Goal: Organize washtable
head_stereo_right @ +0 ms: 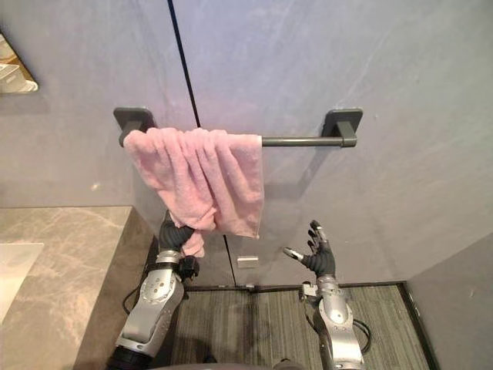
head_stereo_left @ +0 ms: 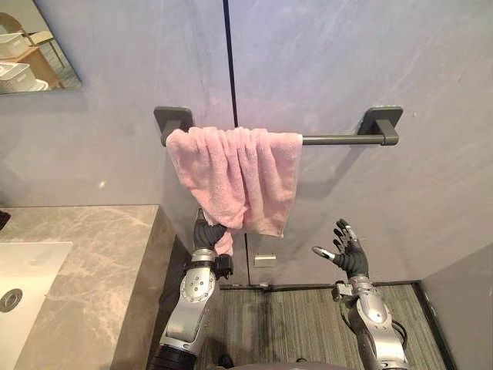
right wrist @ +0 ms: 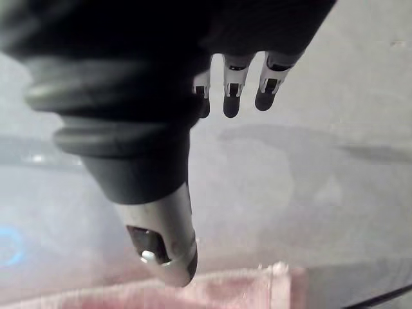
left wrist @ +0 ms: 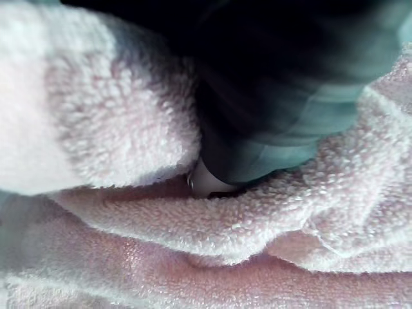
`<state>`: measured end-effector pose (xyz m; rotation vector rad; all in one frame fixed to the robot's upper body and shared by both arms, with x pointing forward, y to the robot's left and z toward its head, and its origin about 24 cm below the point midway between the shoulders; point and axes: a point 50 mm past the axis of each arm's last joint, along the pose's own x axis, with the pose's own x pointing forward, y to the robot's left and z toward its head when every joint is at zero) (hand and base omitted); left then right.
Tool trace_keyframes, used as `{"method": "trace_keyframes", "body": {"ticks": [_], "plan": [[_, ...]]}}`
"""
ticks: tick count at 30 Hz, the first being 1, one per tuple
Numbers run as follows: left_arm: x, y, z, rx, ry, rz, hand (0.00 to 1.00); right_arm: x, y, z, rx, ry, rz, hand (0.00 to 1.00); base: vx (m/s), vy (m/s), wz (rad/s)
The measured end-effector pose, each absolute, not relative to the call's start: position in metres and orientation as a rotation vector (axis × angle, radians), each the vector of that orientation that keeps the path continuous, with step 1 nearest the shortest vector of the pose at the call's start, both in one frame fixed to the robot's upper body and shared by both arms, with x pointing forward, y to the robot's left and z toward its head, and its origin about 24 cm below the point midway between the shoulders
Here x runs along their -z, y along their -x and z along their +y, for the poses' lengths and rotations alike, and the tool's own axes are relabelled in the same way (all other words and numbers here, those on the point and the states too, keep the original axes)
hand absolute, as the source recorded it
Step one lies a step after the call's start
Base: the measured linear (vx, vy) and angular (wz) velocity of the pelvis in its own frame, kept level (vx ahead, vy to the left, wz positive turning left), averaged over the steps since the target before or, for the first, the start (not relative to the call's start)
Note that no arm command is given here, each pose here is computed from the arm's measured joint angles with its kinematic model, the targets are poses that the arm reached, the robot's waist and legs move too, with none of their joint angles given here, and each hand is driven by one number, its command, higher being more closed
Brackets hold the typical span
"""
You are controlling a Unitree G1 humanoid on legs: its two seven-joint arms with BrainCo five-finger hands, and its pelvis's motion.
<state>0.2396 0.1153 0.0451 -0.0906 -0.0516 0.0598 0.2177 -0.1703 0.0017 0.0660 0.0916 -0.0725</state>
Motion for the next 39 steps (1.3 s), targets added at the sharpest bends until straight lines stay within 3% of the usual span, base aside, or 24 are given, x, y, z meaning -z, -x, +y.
{"method": "trace_keyframes", "body": {"ticks": [10,28,29,39], "plan": [[-0.048,-0.238,0.104,-0.018,0.111,-0.064,1.00,-0.026,-0.237,-0.147,-0.075,0.006,-0.013,0.00,-0.01,-0.006,0.02],[-0.048,-0.235,0.090,0.045,0.145,-0.061,1.00,-0.026,-0.261,-0.143,-0.108,0.061,-0.004,0.00,-0.03,-0.013,0.04],[-0.048,-0.234,0.089,0.049,0.145,-0.060,1.00,-0.027,-0.262,-0.142,-0.111,0.062,-0.009,1.00,0.00,0.000,0.00],[-0.047,-0.233,0.088,0.062,0.152,-0.055,1.00,-0.032,-0.274,-0.135,-0.148,0.059,-0.018,1.00,0.00,-0.003,0.01]]}}
